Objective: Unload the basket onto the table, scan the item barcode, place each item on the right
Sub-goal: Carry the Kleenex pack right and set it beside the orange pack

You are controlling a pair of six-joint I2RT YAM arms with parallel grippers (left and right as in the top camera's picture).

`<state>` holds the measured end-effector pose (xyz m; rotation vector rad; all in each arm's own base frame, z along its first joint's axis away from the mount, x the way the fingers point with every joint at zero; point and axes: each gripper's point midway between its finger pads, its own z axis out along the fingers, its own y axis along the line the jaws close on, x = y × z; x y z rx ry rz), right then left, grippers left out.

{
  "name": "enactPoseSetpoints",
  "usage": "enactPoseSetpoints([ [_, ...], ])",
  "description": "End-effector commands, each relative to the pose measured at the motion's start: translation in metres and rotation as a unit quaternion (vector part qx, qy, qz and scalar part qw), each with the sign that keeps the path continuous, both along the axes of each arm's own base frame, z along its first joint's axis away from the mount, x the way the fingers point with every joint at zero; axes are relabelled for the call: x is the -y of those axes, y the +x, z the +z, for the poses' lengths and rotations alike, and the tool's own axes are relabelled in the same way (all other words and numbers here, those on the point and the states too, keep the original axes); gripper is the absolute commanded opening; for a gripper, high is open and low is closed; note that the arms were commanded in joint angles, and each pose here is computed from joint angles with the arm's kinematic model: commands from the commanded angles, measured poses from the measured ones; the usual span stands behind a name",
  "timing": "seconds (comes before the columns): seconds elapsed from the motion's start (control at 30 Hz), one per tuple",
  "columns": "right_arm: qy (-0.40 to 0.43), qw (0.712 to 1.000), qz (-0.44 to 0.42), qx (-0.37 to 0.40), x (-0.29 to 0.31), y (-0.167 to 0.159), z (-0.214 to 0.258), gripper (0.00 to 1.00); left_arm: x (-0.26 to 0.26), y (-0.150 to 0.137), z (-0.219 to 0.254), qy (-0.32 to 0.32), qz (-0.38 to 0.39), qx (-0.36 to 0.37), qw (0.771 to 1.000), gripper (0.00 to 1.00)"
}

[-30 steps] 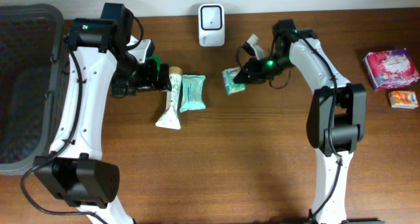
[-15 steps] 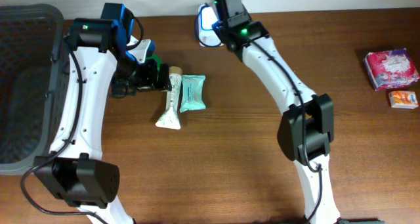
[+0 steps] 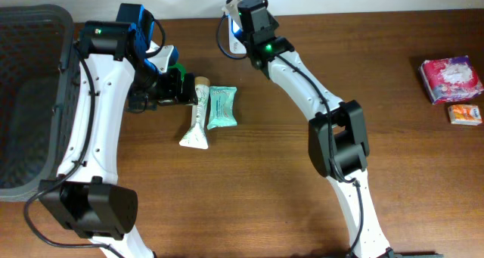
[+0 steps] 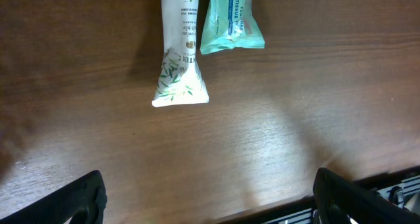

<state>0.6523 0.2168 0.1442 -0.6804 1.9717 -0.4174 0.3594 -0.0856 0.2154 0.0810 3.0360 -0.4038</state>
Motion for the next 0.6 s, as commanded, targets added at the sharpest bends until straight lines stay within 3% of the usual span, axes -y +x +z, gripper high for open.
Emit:
enactPoseSetpoints([
  [0.0,0.100,0.975,-0.192,0.058,0.096,0.003,0.064,0.04,0.001,-0.001,0.006,-0.006,-0.001,0.008,1.000,0.99],
  [0.07,0.149,0.933,-0.322,0.060,0.180,-0.015,0.079,0.04,0.001,-0.001,0.006,-0.006,-0.001,0.008,1.000,0.99],
  [0.17,0.196,0.887,-0.416,0.042,0.261,-0.046,0.090,0.04,0.001,-0.001,0.006,-0.006,-0.001,0.008,1.000,0.99],
  [0.33,0.209,0.781,-0.588,-0.016,0.404,-0.138,0.079,0.04,0.001,-0.001,0.006,-0.006,-0.001,0.008,1.000,0.99],
  [0.47,0.224,0.698,-0.676,-0.079,0.465,-0.201,0.043,0.04,0.001,-0.001,0.006,-0.006,-0.001,0.008,1.000,0.99],
  [0.57,0.303,0.659,-0.666,-0.171,0.467,-0.222,0.006,0.04,0.001,-0.001,0.006,-0.006,-0.001,0.008,1.000,0.99],
])
